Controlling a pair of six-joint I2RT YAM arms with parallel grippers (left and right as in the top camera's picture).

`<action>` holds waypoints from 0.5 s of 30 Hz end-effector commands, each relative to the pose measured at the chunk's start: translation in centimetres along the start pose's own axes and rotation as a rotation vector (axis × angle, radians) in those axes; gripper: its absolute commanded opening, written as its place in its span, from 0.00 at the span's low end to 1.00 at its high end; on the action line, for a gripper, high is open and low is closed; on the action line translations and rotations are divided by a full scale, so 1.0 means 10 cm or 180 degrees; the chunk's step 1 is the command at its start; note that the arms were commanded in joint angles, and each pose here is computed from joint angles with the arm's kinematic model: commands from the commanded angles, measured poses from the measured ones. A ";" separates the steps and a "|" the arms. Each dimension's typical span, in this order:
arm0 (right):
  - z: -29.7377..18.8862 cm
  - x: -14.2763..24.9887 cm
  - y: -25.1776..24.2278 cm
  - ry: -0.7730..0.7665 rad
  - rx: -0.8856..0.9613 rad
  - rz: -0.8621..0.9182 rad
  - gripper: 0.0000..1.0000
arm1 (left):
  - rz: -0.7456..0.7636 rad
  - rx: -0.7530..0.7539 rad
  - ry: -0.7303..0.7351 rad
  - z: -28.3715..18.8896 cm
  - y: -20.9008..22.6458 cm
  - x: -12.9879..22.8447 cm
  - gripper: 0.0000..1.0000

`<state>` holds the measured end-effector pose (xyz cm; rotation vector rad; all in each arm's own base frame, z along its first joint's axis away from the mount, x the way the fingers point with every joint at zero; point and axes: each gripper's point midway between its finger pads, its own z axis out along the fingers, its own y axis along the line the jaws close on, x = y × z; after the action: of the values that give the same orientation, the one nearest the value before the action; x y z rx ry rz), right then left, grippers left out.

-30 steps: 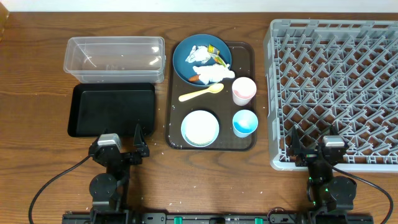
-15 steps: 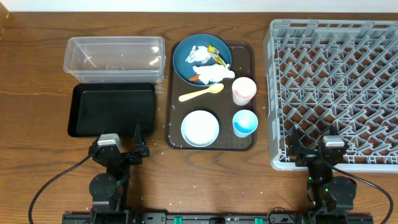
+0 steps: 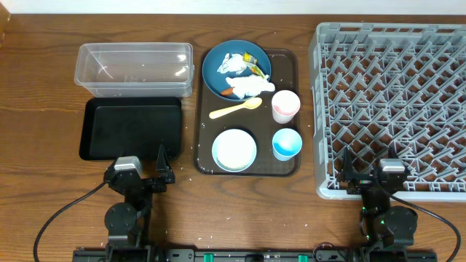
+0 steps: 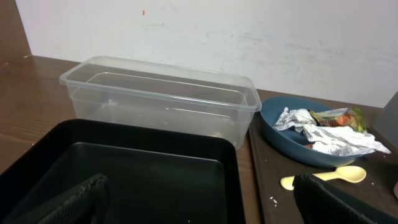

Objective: Sort waste into correct bins and load items into the dishwasher rack

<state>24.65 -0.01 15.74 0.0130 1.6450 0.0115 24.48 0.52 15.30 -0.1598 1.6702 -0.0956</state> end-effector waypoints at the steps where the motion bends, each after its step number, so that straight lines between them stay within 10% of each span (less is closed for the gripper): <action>1: 0.00 0.02 0.00 0.0015 0.0020 0.0039 0.99 | 0.0049 -0.0042 0.0159 0.01 0.04 0.17 0.96; 15: -0.07 -0.57 0.09 -0.0749 -0.0142 0.0038 0.99 | 0.0039 0.0252 -0.0017 -0.01 -0.14 -0.05 0.96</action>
<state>24.48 -0.11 21.03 0.0167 1.4286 0.0084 24.51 -0.25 15.50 -0.1253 1.6660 -0.1337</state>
